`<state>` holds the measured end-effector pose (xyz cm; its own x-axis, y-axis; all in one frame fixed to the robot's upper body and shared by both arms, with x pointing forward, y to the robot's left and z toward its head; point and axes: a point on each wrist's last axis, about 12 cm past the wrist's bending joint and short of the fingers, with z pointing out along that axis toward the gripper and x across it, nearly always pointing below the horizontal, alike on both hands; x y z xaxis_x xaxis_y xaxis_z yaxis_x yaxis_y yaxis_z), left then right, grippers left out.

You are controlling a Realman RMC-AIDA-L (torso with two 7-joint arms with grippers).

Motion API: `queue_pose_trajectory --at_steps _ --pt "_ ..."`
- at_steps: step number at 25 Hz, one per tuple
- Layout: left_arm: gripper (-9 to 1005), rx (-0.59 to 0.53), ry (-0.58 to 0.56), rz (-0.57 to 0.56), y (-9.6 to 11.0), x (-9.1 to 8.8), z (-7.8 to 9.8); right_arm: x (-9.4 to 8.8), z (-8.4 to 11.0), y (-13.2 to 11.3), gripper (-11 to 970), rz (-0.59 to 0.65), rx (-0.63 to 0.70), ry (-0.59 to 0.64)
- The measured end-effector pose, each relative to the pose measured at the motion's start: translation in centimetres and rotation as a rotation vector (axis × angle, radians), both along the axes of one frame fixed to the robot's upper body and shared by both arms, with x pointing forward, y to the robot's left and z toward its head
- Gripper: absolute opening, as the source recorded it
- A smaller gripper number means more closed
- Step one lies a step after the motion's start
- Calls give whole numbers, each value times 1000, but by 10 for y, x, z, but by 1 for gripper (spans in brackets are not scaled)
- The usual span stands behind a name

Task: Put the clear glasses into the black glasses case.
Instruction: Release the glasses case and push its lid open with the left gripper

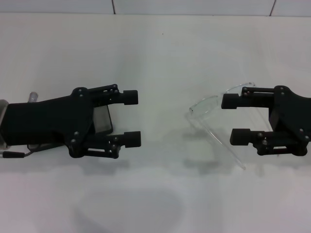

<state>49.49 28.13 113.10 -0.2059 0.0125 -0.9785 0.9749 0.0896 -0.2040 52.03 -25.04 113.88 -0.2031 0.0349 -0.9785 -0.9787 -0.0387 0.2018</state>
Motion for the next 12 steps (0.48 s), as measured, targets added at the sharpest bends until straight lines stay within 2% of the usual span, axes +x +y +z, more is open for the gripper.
queue_pose_trajectory --at_steps 12 --pt "841 1 -4 -5 0 -1 -3 0 0 4 693 6 6 1"
